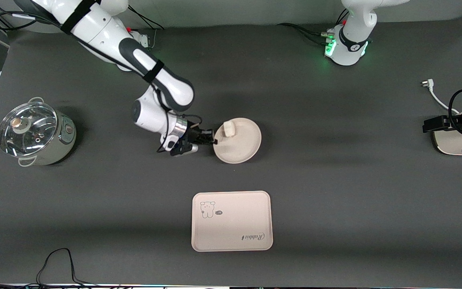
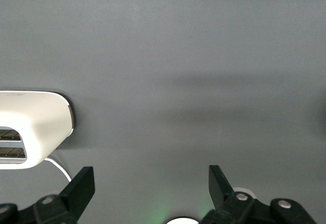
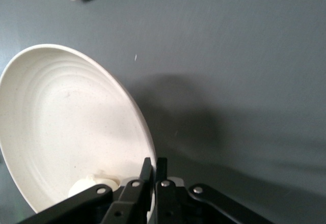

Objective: Place bun in plate and plate on tray
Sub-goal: 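Carry the plate with the right gripper onto the rabbit tray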

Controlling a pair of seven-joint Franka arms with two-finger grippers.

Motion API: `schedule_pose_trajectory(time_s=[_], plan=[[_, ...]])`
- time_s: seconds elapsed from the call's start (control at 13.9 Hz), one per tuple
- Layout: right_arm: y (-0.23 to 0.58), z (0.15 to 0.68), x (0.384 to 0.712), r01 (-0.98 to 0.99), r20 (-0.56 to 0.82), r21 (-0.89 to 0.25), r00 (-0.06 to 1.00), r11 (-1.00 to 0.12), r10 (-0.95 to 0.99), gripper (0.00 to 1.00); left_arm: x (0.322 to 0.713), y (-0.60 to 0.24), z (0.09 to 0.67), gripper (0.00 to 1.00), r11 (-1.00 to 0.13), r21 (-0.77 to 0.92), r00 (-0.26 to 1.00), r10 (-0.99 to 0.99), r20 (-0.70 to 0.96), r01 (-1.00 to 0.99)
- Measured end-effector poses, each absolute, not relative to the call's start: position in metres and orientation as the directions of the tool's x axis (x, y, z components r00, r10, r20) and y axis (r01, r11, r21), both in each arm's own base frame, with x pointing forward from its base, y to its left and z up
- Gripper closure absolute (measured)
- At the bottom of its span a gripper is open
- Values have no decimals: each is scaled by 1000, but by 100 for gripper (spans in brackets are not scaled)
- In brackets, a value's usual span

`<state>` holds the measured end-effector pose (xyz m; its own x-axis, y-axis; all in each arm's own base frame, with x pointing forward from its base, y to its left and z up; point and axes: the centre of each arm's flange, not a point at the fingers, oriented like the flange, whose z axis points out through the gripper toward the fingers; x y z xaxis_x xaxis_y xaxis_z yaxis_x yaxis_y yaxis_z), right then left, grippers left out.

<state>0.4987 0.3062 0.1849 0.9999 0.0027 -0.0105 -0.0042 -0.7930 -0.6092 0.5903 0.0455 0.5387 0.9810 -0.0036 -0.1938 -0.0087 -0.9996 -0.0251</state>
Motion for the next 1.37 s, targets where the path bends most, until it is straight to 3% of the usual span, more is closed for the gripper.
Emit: schedule_pose_trajectory(time_s=[0.5,0.79,1.01,1.37], plan=[[297,266,597,0,-106,-484,993,-875,59,96,591,45,536,0,-1000,-25,980,-4,-198,-9],[288,318,656,9,-82,-440,995,-898,51,96,591,45,536,0,-1000,-25,980,-4,-198,-9],[276,316,694,-36,-54,-435,998,-900,-14,96,591,45,536,0,-1000,-25,980,-4,-199,-9],[275,268,744,-129,10,-473,988,-872,-152,96,591,45,535,0,-1000,-25,980,-4,-201,-9]])
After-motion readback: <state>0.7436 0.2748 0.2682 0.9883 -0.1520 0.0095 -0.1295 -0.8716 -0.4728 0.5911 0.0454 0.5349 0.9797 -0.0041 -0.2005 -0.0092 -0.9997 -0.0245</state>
